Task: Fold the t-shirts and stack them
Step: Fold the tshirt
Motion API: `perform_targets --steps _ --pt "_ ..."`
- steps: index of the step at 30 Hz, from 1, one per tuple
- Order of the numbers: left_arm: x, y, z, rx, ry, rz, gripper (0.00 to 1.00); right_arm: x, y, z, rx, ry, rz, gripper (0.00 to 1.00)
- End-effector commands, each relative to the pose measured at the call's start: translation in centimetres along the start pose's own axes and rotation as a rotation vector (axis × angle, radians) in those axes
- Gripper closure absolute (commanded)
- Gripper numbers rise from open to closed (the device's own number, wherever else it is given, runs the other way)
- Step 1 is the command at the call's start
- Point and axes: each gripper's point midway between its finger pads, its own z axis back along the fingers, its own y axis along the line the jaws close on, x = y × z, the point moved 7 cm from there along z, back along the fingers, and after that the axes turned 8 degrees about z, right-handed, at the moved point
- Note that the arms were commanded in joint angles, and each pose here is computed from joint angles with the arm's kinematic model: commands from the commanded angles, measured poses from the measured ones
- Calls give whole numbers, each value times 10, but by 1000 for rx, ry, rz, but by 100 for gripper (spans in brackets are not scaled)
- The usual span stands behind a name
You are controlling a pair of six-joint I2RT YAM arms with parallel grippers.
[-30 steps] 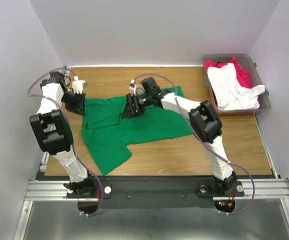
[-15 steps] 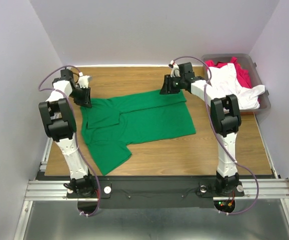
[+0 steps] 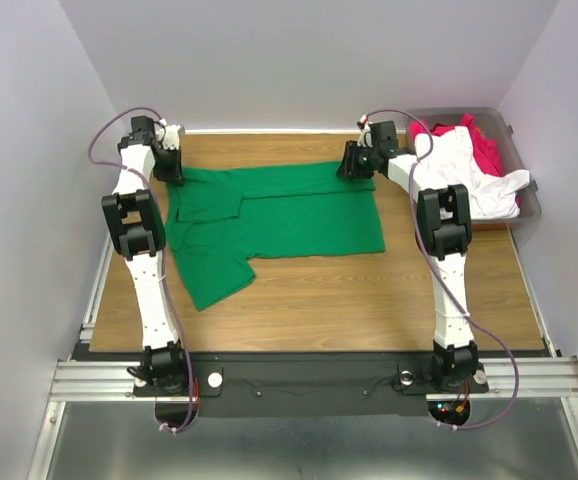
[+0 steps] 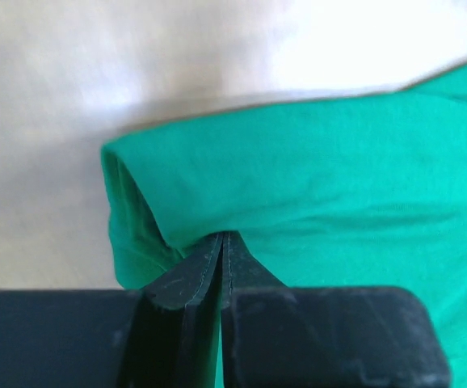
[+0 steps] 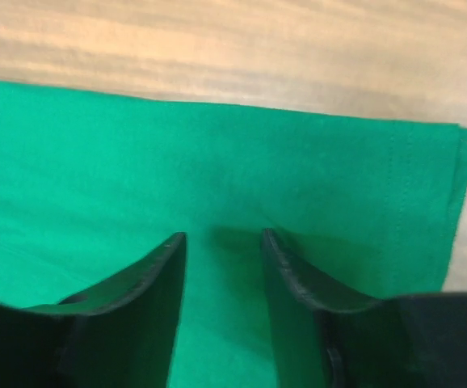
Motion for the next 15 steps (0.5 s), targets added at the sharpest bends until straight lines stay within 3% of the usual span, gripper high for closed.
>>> perform_targets --steps 1,6,7,8,9,13,15 --pt "21 2 8 -1 -48 -31 83 10 -11 -5 -5 -10 7 46" --pt "57 -18 56 -49 -238 -123 68 42 23 36 175 -77 71 25" --pt "67 -29 81 -76 -307 -161 63 46 27 46 191 -89 99 21" --pt "73 -41 110 -101 -360 -198 61 54 39 71 232 -116 144 10" --pt "75 -41 110 -99 -372 -212 59 55 44 82 239 -121 148 10" --pt "72 -67 179 -99 -457 -322 47 45 54 133 242 -126 300 6" --pt "54 -71 187 -115 -404 -364 47 33 53 149 206 -94 359 11"
